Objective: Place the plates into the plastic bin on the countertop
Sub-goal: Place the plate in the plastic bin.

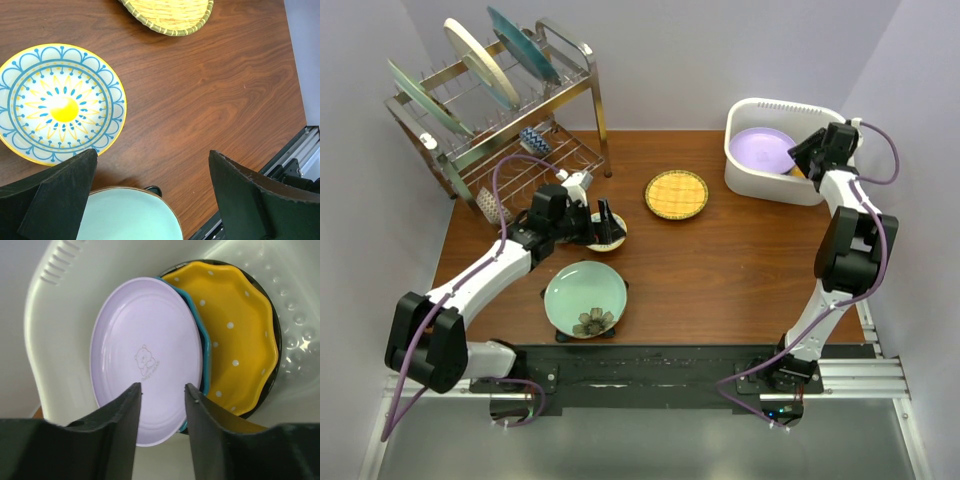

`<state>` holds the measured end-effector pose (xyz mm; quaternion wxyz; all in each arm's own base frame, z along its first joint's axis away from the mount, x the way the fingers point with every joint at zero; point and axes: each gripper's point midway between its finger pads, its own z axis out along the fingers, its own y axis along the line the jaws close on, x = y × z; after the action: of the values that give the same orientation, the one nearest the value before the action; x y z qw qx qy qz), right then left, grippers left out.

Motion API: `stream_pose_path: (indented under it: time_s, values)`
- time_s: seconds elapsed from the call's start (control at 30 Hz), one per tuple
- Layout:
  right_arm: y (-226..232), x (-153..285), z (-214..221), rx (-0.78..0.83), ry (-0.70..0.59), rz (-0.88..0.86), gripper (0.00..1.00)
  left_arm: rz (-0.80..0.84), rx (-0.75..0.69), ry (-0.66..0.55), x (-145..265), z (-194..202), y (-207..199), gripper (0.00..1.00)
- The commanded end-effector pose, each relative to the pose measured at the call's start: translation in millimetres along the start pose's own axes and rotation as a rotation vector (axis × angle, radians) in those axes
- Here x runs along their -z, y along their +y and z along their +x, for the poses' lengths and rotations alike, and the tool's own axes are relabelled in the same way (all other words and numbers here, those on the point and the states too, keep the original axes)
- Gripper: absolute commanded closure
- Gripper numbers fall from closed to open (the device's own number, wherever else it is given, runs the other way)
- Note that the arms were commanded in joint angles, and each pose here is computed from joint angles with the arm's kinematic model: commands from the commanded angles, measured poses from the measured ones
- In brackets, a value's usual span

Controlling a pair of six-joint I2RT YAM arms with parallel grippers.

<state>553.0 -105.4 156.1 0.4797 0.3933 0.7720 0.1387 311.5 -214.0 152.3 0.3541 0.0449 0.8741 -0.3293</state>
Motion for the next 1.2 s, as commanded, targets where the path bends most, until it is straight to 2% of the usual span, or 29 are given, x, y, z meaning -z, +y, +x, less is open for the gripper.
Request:
stream_pose_path:
  time_s: [0.0, 0.3, 0.47, 0.5, 0.6, 0.73, 0.93, 1.17]
  values:
    - [19.3, 24.5, -18.0, -0.002, -0.050, -0.057, 0.50, 0.034, -0.021, -0.030, -1.5, -7.7, -6.5, 0.02]
    - [44.5, 55.4, -6.5, -0.030, -0.014, -0.161, 0.44, 0.081, -0.027, -0.024, -19.8, -13.0, -10.4, 0.02]
    - [91.6, 96.4, -4.9, 0.028, -0.043, -0.273, 0.42, 0.108, -0.022, 0.004, -31.1, -15.0, -14.8, 0.02]
    - [101.3, 101.9, -1.7, 0.046, -0.041, -0.295, 0.42, 0.121, -0.033, -0.020, -32.8, -20.6, -18.3, 0.02]
    - [130.3, 120.9, 24.3, 0.134, 0.006, -0.340, 0.41, 0.107, -0.036, -0.028, -30.7, -21.9, -16.1, 0.02]
    - [167.2, 142.2, 82.3, 0.225, 0.111, -0.440, 0.40, 0.074, -0.039, -0.049, -24.3, -21.2, -11.0, 0.02]
    - [175.3, 156.8, 164.0, 0.293, 0.287, -0.498, 0.39, -0.011, -0.026, -0.024, -13.5, -5.9, 5.4, 0.02]
    - [164.8, 173.5, 244.5, 0.366, 0.479, -0.524, 0.40, -0.070, -0.023, -0.027, -5.4, -4.3, 13.7, 0.02]
